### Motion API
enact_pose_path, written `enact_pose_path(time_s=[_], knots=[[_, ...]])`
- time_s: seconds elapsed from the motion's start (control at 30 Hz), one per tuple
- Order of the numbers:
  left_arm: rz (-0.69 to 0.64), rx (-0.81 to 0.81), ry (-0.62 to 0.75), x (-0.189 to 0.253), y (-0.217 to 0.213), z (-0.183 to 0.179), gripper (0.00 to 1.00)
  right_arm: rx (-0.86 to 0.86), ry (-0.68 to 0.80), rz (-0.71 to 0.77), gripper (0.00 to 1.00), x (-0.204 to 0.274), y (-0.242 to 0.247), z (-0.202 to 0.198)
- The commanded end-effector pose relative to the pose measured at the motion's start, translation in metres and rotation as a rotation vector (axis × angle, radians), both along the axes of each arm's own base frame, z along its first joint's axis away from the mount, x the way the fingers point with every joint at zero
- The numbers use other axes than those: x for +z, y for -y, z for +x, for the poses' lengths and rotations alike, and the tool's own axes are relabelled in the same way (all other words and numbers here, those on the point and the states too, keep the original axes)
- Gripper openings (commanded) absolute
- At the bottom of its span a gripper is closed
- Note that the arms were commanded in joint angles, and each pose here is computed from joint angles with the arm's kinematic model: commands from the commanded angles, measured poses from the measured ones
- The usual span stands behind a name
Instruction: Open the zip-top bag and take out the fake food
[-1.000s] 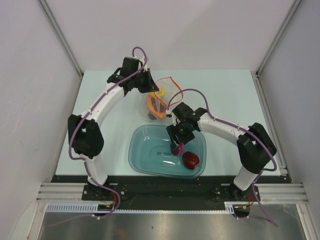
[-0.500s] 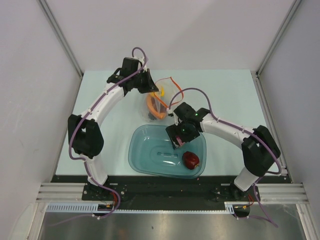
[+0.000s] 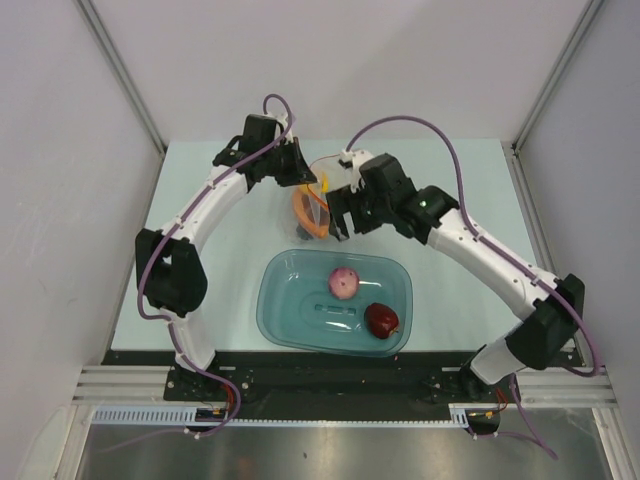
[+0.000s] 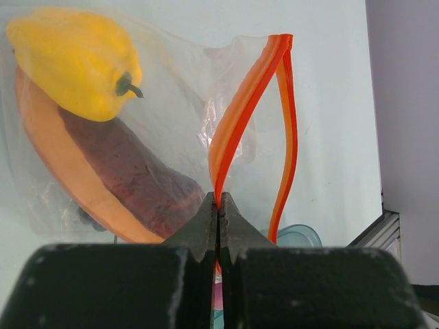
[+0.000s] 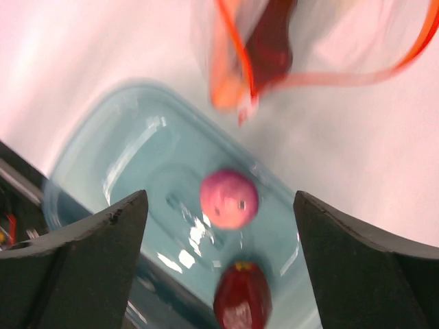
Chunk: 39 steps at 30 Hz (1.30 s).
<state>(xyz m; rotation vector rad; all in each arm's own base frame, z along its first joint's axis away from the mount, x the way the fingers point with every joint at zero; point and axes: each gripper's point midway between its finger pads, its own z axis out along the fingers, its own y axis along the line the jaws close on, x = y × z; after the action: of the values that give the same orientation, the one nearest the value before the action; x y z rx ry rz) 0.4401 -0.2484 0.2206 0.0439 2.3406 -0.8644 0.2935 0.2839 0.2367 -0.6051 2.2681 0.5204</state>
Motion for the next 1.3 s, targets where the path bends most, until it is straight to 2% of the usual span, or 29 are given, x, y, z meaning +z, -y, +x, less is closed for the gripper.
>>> enact_pose_path(time_s=[0.0, 0.03, 0.07, 0.1, 0.13, 0.2, 0.37, 0.67, 0.77, 0.97, 1.1, 1.27], knots=[[-0.038, -0.007, 0.076, 0.032, -0.002, -0.001, 0.0, -0.105, 0.026, 0.101, 0.82, 0.025, -0.022, 0.052], [-0.038, -0.006, 0.077, 0.031, -0.002, -0.002, 0.0, -0.128, 0.044, 0.143, 0.79, 0.045, -0.022, 0.068], [-0.039, -0.007, 0.078, 0.032, -0.002, -0.002, 0.0, -0.131, -0.017, 0.156, 0.76, 0.03, -0.031, 0.077], [-0.041, -0.006, 0.077, 0.033, -0.002, -0.003, 0.0, -0.134, -0.037, 0.168, 0.69, 0.031, -0.032, 0.083], [-0.041, -0.006, 0.077, 0.033, -0.002, -0.003, 0.0, -0.152, -0.026, 0.202, 0.66, 0.045, -0.03, 0.096], [-0.046, -0.002, 0.082, 0.037, -0.003, -0.003, 0.0, -0.157, -0.085, 0.211, 0.58, 0.029, -0.036, 0.111], [-0.055, 0.0, 0.082, 0.04, -0.002, -0.004, 0.0, -0.174, -0.106, 0.249, 0.56, 0.012, -0.041, 0.138], [-0.092, -0.001, 0.075, 0.047, 0.001, -0.009, 0.0, -0.162, -0.209, 0.259, 0.64, -0.042, -0.058, 0.147], [-0.116, -0.007, 0.079, 0.053, 0.004, -0.01, 0.0, -0.192, -0.221, 0.334, 0.72, -0.044, -0.067, 0.158], [-0.151, -0.021, 0.074, 0.059, 0.011, -0.011, 0.0, -0.307, -0.297, 0.454, 0.79, -0.061, -0.085, 0.173], [-0.161, -0.039, 0.071, 0.06, 0.021, -0.015, 0.0, -0.368, -0.328, 0.551, 0.8, -0.063, -0.093, 0.183], [-0.18, -0.071, 0.062, 0.061, 0.037, -0.021, 0.0, -0.461, -0.351, 0.569, 0.8, -0.078, -0.09, 0.194]])
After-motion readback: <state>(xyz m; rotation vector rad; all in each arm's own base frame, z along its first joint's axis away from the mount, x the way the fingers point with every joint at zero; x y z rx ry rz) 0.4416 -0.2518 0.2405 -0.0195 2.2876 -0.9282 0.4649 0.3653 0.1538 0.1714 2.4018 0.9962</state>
